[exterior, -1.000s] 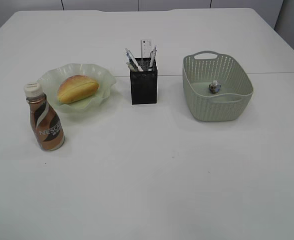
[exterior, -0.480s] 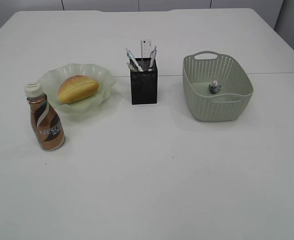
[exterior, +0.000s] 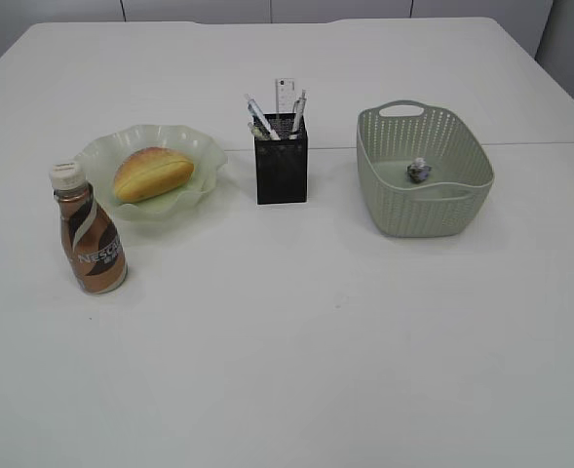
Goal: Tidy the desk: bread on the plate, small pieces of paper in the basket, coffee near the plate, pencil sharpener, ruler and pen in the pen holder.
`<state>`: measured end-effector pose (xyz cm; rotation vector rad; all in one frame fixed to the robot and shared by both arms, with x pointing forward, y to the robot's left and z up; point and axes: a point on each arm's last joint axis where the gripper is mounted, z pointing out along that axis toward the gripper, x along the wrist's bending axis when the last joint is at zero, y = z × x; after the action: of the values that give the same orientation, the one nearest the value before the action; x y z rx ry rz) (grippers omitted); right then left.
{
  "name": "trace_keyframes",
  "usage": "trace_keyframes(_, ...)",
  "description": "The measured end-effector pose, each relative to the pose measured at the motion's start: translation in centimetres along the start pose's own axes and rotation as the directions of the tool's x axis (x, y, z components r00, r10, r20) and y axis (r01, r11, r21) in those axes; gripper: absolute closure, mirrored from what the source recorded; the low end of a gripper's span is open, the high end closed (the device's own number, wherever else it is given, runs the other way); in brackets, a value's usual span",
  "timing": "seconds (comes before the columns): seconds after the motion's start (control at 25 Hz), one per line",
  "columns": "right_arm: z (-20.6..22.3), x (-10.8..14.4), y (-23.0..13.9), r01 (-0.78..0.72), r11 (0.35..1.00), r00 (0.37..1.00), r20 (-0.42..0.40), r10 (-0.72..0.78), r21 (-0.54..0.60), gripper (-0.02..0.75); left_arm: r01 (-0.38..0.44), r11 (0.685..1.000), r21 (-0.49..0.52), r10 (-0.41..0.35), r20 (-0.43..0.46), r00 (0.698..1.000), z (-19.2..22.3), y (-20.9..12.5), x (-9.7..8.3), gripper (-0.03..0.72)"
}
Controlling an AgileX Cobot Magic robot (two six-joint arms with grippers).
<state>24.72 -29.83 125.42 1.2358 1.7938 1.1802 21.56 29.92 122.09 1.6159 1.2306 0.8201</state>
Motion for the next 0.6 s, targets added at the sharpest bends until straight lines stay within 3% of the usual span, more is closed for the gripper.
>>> trace_keyframes(0.24,-0.5,1.2,-7.8,0.019,0.999,0.993,-0.121,-0.014,0.037,0.386,-0.079,0.996,-0.037,0.079,0.003,0.997,-1.4,-5.9,-0.2,0.281)
trace_keyframes(0.4,-1.3,1.4,-12.4,0.030,1.000,0.989,-0.146,-0.030,-0.005,0.386,-0.108,0.992,-0.068,0.109,0.005,0.994,-1.6,-9.6,-0.3,0.281)
trace_keyframes(0.52,-1.6,1.5,-15.3,-0.014,0.999,0.988,-0.152,0.006,-0.048,0.386,-0.106,0.994,-0.007,0.106,0.017,0.994,0.0,-10.9,-0.2,0.281)
trace_keyframes(0.6,-0.8,1.5,-16.2,-0.052,0.999,0.987,-0.153,0.050,-0.011,0.386,-0.108,0.994,0.023,0.107,0.041,0.993,0.9,-11.4,-0.4,0.281)
